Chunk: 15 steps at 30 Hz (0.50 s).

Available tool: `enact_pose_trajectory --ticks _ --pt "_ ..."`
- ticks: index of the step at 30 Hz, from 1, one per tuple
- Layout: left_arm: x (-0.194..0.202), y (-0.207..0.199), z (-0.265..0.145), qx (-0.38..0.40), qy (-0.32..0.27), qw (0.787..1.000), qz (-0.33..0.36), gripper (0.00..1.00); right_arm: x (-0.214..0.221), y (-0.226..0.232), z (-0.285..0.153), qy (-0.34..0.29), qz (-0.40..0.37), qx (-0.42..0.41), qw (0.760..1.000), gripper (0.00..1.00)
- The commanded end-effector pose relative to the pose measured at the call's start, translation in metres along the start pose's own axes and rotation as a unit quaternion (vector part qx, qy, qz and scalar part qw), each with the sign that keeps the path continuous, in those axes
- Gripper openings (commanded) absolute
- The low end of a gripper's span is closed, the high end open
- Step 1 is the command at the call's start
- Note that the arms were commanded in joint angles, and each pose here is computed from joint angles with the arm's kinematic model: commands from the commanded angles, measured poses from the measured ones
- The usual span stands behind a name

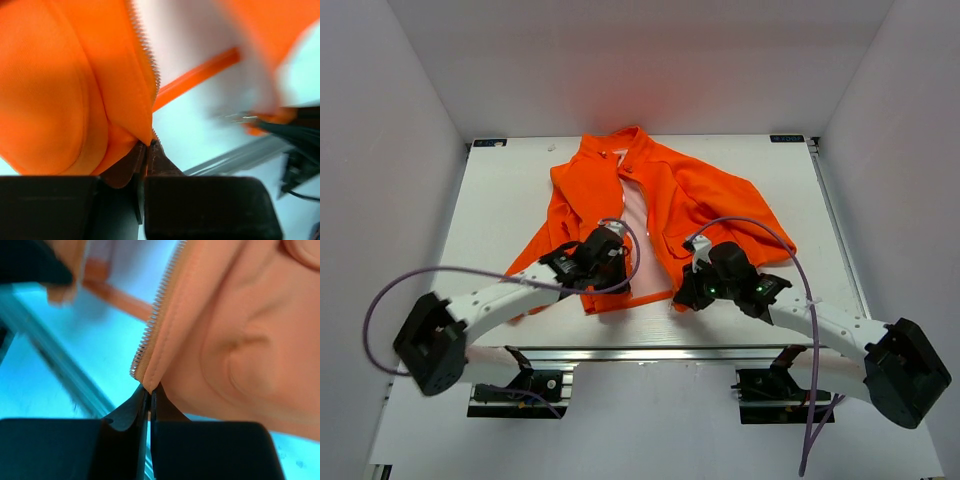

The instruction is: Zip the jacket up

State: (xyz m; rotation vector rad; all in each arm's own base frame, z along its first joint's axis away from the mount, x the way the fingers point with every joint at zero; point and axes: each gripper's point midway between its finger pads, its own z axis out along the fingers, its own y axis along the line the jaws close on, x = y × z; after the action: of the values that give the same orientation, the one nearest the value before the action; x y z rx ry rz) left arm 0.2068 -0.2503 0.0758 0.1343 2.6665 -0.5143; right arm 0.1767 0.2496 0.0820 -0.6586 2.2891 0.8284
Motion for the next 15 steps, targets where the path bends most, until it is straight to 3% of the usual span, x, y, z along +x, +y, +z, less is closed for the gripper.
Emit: enact_pose_trajectory --ticks 1,7,15 --pt "-0.039 -0.028 -0.036 0.088 -0.122 0.987 0.054 0.0 -0.008 0.04 -0.014 0.013 -0.086 -0.138 0.987 0.0" --pt "-0.045 -0.065 -0.074 0.225 -0.194 0.945 0.138 0.0 -0.02 0.071 -0.022 0.029 -0.132 -0.247 0.96 0.0" --pt "-0.034 -0.083 -0.075 0.288 -0.194 0.92 0.181 0.0 -0.045 0.085 -0.021 0.016 -0.144 -0.294 0.945 0.0"
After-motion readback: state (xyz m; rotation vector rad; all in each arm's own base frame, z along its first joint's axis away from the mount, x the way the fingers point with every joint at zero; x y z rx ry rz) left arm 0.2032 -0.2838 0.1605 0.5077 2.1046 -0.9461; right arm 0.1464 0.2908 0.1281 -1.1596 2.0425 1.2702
